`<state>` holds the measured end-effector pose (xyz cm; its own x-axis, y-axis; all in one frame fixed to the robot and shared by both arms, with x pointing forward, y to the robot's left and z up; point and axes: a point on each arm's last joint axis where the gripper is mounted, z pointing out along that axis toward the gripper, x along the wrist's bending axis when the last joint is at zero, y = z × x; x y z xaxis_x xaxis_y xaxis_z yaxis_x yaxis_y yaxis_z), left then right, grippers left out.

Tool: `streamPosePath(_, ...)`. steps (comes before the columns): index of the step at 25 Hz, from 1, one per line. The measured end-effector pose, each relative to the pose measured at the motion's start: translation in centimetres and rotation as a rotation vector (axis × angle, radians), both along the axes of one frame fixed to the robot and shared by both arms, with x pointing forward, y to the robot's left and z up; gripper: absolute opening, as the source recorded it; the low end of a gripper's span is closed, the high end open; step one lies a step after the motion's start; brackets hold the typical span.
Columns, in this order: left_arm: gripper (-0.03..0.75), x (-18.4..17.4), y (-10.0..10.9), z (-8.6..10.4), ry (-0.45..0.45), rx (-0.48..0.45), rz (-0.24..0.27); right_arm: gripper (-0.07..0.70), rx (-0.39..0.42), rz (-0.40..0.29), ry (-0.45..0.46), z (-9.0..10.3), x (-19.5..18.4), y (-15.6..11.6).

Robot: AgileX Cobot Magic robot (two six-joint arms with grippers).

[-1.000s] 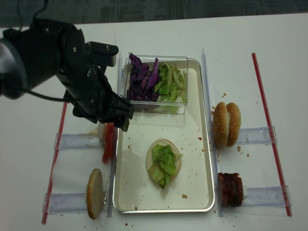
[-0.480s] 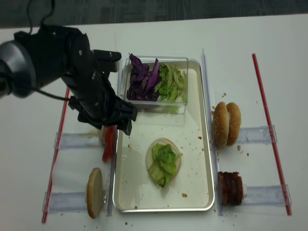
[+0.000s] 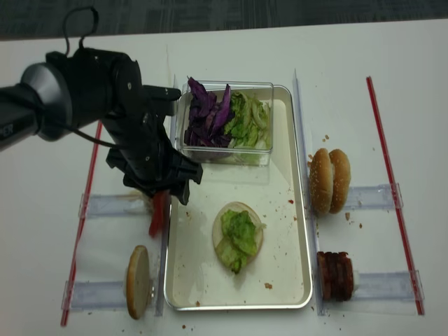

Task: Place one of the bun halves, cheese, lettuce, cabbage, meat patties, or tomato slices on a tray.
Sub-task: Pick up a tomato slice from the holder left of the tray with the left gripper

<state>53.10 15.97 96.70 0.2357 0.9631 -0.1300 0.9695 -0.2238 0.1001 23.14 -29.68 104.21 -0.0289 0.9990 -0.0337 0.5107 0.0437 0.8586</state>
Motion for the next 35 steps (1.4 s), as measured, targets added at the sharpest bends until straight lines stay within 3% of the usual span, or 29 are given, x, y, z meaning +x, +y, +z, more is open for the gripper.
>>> streamPosePath(7, 0.426, 0.1, -0.05, -0.12, -0.007, 0.002, -0.002, 0.59, 0.0, 0.0, 0.0, 0.0, 0.0, 0.0)
streamPosePath(19, 0.412, 0.25, -0.09, -0.82, 0.01, 0.013, -0.004, 0.59, 0.0, 0.0, 0.0, 0.0, 0.0, 0.0)
streamPosePath(35, 0.258, 0.38, 0.24, -0.84, -0.004, 0.049, -0.007, 0.59, 0.0, 0.0, 0.0, 0.0, 0.0, 0.0)
